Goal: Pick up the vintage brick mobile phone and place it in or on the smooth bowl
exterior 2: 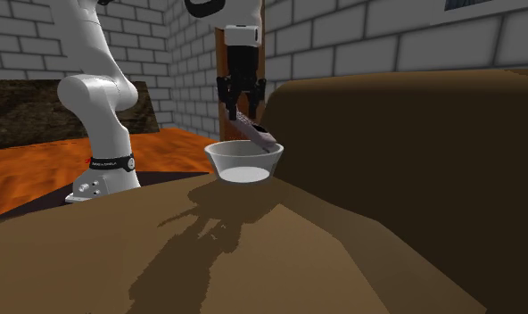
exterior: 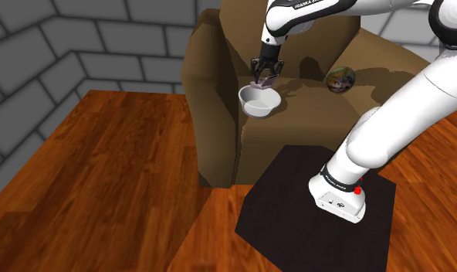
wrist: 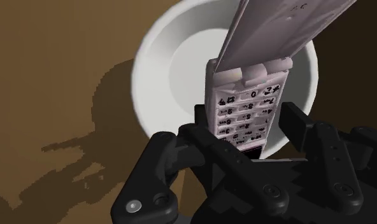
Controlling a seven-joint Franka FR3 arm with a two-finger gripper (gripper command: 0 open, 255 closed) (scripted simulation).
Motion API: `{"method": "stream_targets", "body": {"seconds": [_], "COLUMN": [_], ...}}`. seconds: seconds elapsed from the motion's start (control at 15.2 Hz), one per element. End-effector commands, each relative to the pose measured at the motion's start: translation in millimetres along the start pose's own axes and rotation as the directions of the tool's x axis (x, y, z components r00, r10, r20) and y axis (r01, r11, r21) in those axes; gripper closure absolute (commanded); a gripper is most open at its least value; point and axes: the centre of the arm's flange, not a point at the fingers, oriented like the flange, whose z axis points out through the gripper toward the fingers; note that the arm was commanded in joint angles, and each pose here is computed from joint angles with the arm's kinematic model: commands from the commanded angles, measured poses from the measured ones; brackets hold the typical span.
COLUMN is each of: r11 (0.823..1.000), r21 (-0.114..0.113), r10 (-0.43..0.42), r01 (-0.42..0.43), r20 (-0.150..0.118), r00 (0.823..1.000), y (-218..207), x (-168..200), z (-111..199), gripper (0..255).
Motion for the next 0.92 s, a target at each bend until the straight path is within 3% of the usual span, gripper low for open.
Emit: {"method": "stream_targets", "body": {"seconds": [0.0,0.53,0.86], "r11": [1.0,1.0,1.0], "r21": [0.0,0.0,0.002], "r10": [0.0,0.0,0.002], "r01": [0.0,0.0,-0.002], "r20": [-0.001,-0.001,-0.003], "r00": [1.0,1.0,1.0], "y": [1,2,3], "x": [0,3,3], "z": [11,51,48], "gripper": [255,255,255]}}
